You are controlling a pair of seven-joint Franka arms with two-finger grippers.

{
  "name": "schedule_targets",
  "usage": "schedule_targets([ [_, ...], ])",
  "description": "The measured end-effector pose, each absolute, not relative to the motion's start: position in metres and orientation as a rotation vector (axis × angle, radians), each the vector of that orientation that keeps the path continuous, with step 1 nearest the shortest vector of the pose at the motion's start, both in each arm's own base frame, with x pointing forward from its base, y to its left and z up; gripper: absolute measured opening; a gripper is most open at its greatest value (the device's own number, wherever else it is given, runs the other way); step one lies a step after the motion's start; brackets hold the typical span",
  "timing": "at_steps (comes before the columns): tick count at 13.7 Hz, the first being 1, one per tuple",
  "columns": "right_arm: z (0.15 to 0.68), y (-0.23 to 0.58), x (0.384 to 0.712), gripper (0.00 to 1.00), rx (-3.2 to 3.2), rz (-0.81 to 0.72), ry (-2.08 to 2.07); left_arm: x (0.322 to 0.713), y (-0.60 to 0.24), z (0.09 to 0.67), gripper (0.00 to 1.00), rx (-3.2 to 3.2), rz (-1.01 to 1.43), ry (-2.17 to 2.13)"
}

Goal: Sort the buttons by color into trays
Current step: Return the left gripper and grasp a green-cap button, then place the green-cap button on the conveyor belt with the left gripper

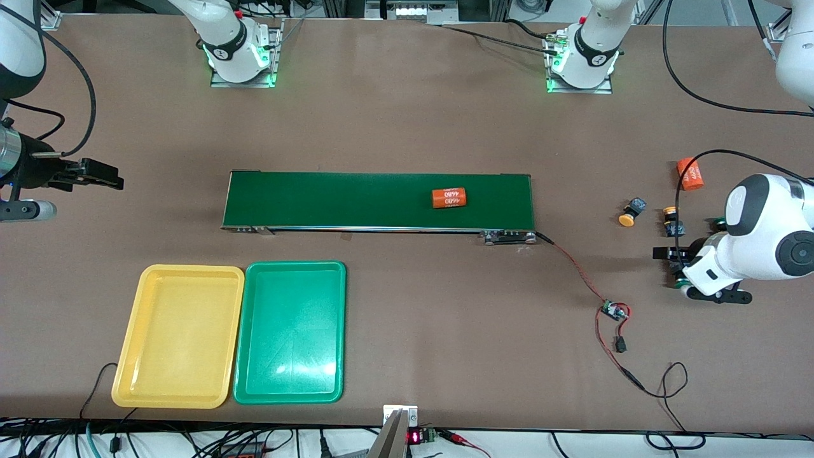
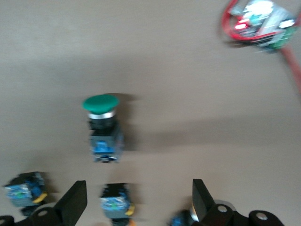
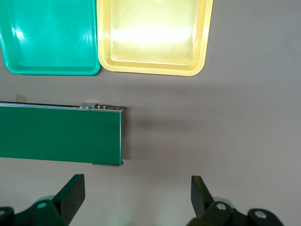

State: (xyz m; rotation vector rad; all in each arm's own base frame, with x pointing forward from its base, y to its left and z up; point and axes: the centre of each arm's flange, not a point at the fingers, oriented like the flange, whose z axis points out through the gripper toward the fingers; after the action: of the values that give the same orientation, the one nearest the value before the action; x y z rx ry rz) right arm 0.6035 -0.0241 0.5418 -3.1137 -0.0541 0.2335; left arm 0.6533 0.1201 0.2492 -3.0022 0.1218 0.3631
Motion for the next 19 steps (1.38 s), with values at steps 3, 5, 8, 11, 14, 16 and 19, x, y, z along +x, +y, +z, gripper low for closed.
schedule_targets([
  [3, 0.542, -0.024, 0.603, 1.00, -3.114, 0.234, -0.054, 0.652, 0.132, 0.225, 0.99, -3.001, 0.338, 0.126],
  [5, 0.542, -0.024, 0.603, 1.00, -3.114, 0.233, -0.054, 0.652, 0.140, 0.208, 0.97, -3.009, 0.302, 0.127],
  [8, 0.542, -0.024, 0.603, 1.00, -3.114, 0.233, -0.054, 0.652, 0.143, 0.191, 0.97, -3.012, 0.278, 0.141],
  [11, 0.542, -0.024, 0.603, 1.00, -3.114, 0.233, -0.054, 0.650, 0.147, 0.185, 0.93, -3.014, 0.292, 0.134],
  [14, 0.542, -0.024, 0.603, 1.00, -3.114, 0.234, -0.054, 0.649, 0.147, 0.179, 0.78, -3.017, 0.303, 0.134],
  [16, 0.542, -0.024, 0.603, 1.00, -3.114, 0.235, -0.054, 0.649, 0.147, 0.178, 0.56, -3.018, 0.305, 0.135],
  [19, 0.541, -0.023, 0.603, 1.00, -3.113, 0.240, -0.058, 0.649, 0.145, 0.180, 0.33, -3.017, 0.322, 0.144],
])
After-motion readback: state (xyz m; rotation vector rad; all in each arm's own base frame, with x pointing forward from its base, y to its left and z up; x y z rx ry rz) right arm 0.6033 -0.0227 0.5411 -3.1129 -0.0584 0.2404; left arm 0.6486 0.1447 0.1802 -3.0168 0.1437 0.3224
